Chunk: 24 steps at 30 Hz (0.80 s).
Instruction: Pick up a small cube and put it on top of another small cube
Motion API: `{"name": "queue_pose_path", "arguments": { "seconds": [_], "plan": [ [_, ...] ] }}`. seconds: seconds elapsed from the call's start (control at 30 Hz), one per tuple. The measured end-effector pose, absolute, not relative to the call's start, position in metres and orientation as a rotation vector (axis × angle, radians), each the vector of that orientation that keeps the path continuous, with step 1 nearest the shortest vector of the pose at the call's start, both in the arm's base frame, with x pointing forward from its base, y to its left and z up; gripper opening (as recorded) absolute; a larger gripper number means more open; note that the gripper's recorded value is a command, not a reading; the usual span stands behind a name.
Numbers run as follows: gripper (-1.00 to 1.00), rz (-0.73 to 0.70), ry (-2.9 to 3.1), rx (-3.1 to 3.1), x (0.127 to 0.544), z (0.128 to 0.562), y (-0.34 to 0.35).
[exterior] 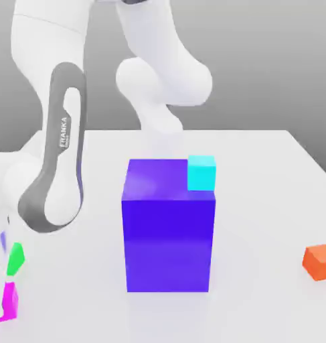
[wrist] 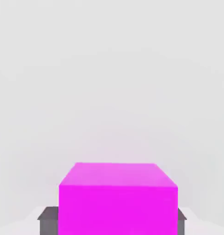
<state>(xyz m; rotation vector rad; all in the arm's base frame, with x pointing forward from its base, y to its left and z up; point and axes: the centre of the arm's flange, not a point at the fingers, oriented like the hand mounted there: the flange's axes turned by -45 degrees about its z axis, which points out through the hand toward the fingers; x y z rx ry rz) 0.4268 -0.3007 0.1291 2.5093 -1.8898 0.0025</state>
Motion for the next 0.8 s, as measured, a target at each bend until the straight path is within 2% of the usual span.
{"name": "queue_pose_path", "arguments": {
  "seconds": [0.2, 0.5, 0.57, 0.7, 0.73, 0.8],
  "plan": [
    [-1.0, 0.002, -1.888, 2.507, 0.422, 0.19, -0.303],
    [-1.0, 0.001, -1.879, 2.504, 0.323, 0.239, -0.338],
    [-1.0, 0.002, -1.885, 2.51, 0.31, 0.233, -0.341],
    [-1.0, 0.002, -1.885, 2.514, 0.306, 0.189, -0.341],
    [1.0, 0.002, -1.885, 2.513, 0.306, 0.182, -0.341],
    [1.0, 0.002, -1.885, 2.513, 0.306, 0.182, -0.341]
  ]
}}
